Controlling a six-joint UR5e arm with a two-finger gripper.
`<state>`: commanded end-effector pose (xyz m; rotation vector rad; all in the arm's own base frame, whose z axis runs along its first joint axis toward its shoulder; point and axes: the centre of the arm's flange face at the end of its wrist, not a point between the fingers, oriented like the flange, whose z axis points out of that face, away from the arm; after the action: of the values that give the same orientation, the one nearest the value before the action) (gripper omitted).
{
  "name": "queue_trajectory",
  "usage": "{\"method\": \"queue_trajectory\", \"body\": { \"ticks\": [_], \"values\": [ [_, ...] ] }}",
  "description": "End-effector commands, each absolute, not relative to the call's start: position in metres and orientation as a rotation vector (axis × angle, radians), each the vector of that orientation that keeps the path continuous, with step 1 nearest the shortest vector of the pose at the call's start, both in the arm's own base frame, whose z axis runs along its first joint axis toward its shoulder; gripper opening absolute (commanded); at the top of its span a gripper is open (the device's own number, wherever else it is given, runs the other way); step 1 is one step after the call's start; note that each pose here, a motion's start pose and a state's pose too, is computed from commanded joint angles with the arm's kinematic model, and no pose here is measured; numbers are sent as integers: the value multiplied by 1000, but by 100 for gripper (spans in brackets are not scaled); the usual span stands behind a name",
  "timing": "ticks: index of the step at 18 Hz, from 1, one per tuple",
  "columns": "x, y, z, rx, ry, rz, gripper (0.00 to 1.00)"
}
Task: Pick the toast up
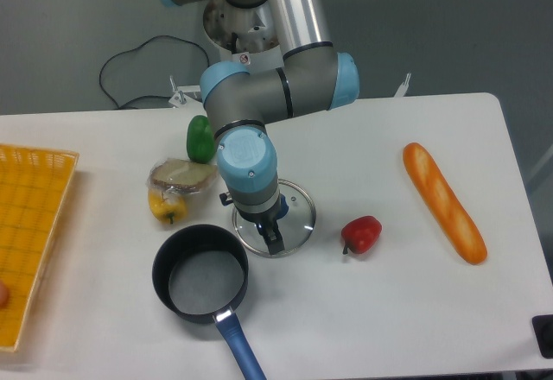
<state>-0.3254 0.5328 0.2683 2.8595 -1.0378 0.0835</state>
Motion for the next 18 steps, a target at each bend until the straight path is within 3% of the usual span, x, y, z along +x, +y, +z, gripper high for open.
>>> {"method": "queue_trajectory", "body": {
  "ticks": [18],
  "values": [
    [-297, 507, 252, 2897, -970, 215, 100]
  ]
}}
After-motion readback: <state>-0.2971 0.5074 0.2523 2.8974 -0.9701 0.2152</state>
